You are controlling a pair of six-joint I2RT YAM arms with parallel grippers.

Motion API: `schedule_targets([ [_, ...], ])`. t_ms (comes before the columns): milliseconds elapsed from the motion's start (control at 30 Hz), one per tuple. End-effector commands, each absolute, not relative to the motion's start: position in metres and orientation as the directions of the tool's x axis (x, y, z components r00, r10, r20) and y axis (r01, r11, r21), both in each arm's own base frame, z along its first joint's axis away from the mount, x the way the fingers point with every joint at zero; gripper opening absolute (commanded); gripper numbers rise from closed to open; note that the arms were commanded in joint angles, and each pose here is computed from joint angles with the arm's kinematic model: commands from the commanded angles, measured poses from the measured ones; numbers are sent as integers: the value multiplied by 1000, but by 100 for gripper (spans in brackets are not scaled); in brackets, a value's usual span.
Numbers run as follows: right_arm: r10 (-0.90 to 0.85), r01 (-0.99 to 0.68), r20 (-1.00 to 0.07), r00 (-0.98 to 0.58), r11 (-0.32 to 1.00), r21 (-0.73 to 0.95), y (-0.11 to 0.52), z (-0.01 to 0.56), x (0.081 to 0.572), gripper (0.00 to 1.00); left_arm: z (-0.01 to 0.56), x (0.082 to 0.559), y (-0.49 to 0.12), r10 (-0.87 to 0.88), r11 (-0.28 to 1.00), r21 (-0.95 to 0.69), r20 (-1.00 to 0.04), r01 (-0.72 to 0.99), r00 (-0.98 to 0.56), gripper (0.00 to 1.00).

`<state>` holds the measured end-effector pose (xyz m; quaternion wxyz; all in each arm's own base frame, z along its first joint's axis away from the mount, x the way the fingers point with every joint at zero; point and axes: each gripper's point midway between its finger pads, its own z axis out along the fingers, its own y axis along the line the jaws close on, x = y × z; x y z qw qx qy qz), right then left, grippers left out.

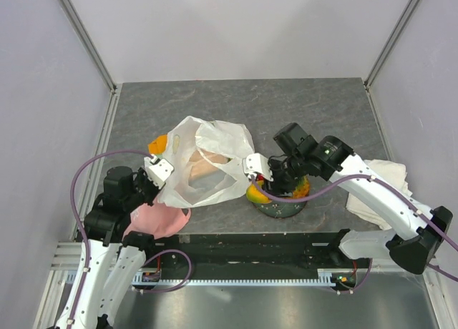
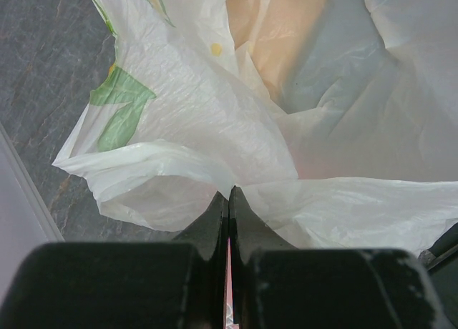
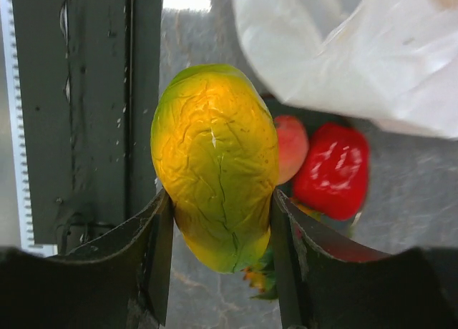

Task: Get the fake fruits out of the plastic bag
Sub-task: Place the fake fruit on the plate.

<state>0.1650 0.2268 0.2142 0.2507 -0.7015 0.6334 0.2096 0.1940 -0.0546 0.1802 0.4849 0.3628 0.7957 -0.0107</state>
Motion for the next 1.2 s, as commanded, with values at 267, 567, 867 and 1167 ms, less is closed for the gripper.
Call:
schedule_targets([
  [267,-873,-976,-475,-113,188,-112,191,133,171,16,197,192,-56,537,754,332,-809,567,-240,2],
  [567,-910,-960,-407,-76,178,-218,196,103,169,17,196,189,-56,531,756,328,-814,567,-236,2],
  [867,-951,-959,-309,-16,103,-265,168,81,164,18,194,187,-56,527,758,323,-816,567,-239,2],
  [1167,-947,-954,-320,-12,107,-281,173,83,169,61,191,186,-58,518,758,305,-819,577,-248,1],
])
